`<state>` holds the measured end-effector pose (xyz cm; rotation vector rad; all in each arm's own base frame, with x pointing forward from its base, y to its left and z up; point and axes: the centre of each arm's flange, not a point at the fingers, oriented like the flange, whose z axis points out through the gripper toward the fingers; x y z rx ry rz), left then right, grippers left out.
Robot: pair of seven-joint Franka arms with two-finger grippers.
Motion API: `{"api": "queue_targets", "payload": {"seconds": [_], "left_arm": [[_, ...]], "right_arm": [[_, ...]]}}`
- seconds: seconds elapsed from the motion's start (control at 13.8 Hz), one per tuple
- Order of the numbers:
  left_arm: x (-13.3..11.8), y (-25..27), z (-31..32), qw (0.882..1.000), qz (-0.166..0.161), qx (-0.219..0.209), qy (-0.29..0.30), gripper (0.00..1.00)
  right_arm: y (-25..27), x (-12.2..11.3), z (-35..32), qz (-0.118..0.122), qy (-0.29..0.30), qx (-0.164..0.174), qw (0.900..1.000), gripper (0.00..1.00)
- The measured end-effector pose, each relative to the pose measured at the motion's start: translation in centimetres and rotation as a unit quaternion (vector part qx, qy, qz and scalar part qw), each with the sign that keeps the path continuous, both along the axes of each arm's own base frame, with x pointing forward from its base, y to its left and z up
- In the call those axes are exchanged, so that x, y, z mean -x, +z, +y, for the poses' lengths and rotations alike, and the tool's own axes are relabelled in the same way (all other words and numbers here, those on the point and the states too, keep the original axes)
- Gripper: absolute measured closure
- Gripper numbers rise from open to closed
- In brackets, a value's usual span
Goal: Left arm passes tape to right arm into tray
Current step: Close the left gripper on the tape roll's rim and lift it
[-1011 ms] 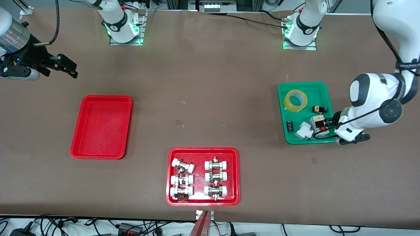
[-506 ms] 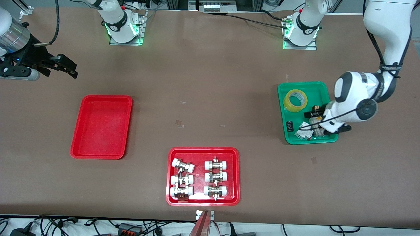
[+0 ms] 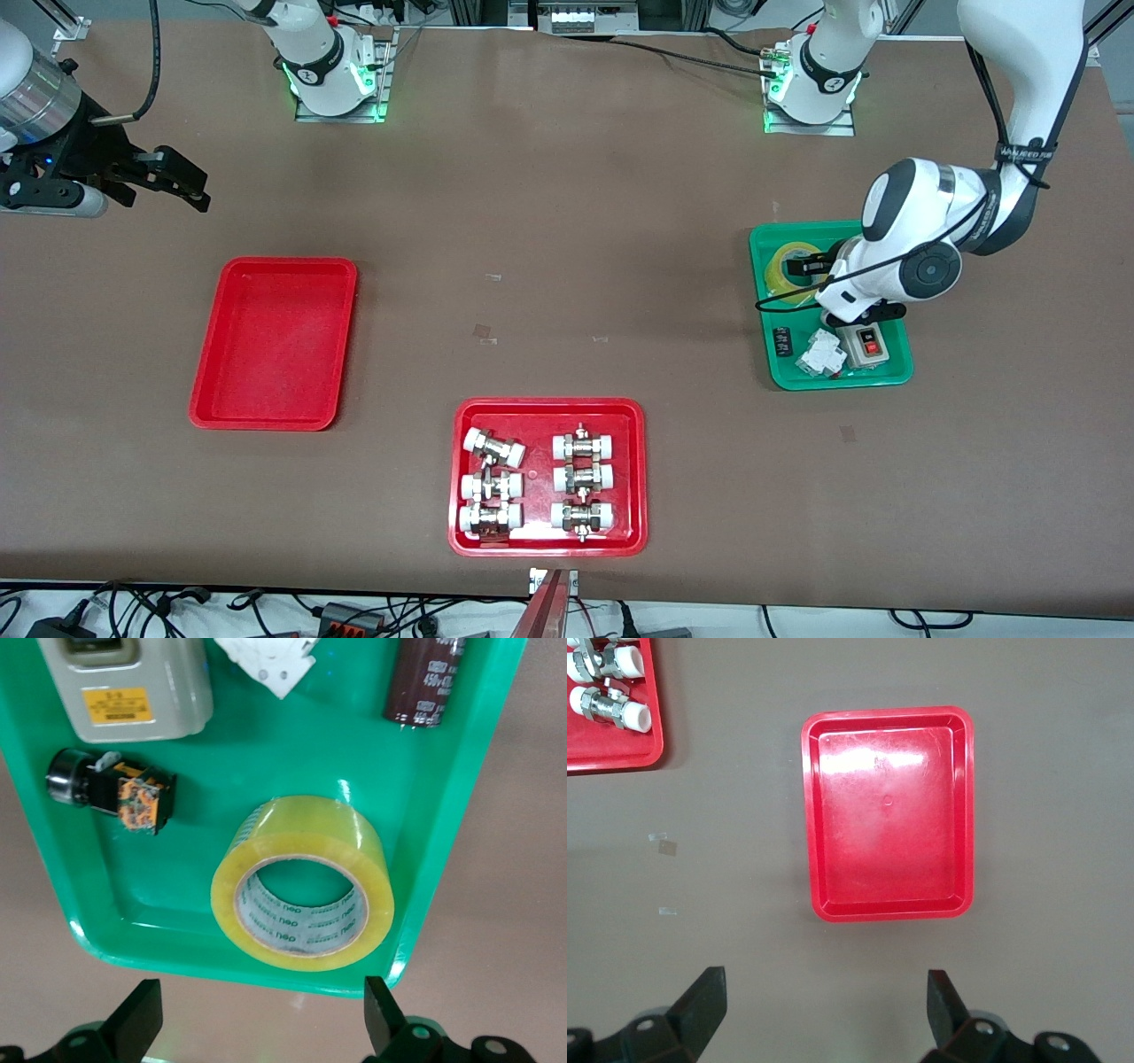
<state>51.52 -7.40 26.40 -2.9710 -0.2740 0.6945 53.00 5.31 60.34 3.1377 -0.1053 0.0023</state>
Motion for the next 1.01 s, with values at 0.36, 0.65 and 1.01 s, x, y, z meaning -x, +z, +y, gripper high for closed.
{"api": "queue_targets", "payload": {"seconds": [0.36, 0.65, 1.01], "left_arm": [[0.7, -2.2, 3.6, 0.999, -0.018, 0.003, 0.036, 0.00], [1.7, -4.3, 4.1, 0.999, -0.021, 0.007, 0.043, 0.00], [2.2, -5.9, 3.8, 0.999, -0.029, 0.013, 0.043, 0.00]], "right_arm": [[0.0, 0.0, 0.0, 0.000, 0.000, 0.000, 1.000, 0.00], [0.0, 0.0, 0.0, 0.000, 0.000, 0.000, 1.000, 0.00], [0.0, 0.0, 0.0, 0.000, 0.000, 0.000, 1.000, 0.00]]}}
